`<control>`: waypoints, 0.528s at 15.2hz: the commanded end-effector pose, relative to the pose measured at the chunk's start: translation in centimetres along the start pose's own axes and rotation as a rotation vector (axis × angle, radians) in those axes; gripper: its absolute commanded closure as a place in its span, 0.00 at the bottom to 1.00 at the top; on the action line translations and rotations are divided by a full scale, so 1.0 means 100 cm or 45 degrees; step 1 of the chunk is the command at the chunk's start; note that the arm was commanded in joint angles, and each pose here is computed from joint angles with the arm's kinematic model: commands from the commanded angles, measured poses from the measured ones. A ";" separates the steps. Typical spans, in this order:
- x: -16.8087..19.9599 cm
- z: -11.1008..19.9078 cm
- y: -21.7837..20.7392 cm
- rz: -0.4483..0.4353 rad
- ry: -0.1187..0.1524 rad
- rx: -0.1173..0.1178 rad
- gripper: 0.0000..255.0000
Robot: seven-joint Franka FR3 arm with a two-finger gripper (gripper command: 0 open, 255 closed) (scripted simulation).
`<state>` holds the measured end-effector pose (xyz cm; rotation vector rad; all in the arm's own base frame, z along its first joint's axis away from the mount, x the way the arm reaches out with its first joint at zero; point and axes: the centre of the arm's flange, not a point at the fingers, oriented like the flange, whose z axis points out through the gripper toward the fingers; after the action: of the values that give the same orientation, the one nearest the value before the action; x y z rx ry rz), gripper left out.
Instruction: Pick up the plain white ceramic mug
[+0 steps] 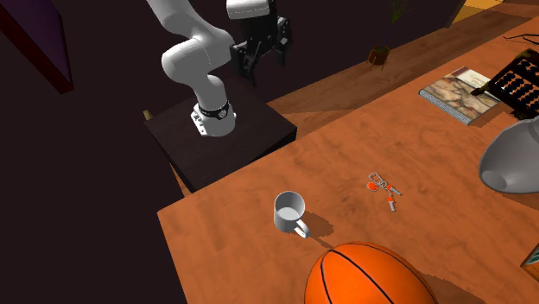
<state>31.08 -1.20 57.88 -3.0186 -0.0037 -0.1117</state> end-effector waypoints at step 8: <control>0.062 0.063 0.023 0.008 -0.013 -0.047 0.00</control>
<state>36.94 -2.41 52.71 -3.0497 0.0061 -0.0972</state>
